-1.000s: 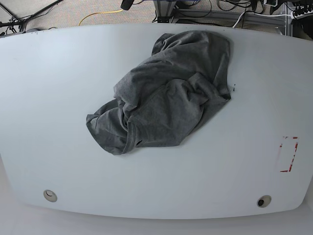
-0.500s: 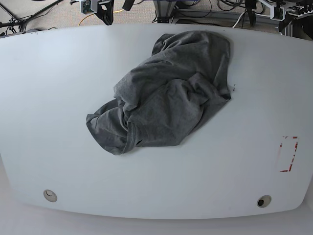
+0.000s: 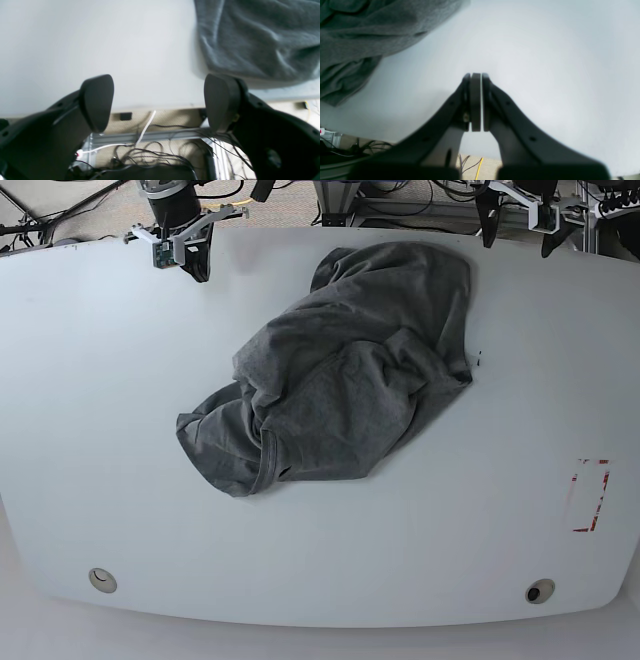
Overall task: Fold the T-shirt properly
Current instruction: 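Lower both grippers onto the grey T-shirt and pinch its edges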
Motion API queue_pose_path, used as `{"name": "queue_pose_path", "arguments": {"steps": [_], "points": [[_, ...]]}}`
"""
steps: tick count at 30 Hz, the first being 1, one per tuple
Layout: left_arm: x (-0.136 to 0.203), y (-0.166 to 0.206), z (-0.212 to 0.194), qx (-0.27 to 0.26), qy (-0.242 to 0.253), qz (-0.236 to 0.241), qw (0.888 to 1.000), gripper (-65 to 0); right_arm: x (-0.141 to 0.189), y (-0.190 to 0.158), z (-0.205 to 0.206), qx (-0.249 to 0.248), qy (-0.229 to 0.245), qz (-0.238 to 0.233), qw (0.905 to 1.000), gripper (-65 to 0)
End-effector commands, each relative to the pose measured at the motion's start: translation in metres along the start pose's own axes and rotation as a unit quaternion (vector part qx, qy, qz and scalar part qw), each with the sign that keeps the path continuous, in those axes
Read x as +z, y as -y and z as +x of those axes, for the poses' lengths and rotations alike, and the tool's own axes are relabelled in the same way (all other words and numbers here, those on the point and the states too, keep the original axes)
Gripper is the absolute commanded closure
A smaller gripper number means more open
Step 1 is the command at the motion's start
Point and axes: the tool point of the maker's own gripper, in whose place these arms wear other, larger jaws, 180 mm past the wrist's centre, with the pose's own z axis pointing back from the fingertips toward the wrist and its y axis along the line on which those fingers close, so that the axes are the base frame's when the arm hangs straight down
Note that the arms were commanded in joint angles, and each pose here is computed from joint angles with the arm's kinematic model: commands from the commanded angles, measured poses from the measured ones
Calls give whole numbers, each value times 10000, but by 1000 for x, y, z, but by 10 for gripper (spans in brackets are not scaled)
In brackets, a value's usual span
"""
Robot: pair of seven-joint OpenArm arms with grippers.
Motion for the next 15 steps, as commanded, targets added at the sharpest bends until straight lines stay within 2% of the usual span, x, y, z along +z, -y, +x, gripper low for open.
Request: {"name": "queue_pose_path", "arguments": {"steps": [1,3,5,6,7,10,11,13,15], "points": [[3,9,6,43,128,-119,9998,-536,-3,-3,13,80,165,111,9998,-8],[2,17,6,92,131,-227,9996,-536,-9,-7,17,114,167,192,9996,-10],[-2,26,8,145,180,-327,9992,-539,-14,-5,21,192,172,203,9995,-48],[-2,27,9,154,192,-346,9991,-546,-16,-4,23,208,180,204,9994,-87],[-4,29,10,173,217,-366,9989,-562,-18,-3,25,231,185,201,9994,-163],[-6,29,12,194,262,-343,9989,-596,-21,-3,29,233,209,207,9993,-325],[-9,28,16,204,323,-325,9987,-603,-23,-4,32,251,261,233,9991,-357],[-17,29,25,266,483,-283,9981,-604,-29,-8,42,319,379,366,9981,-376],[-24,30,26,347,463,-232,9981,-604,-33,-11,43,391,298,473,9977,-376]]}}
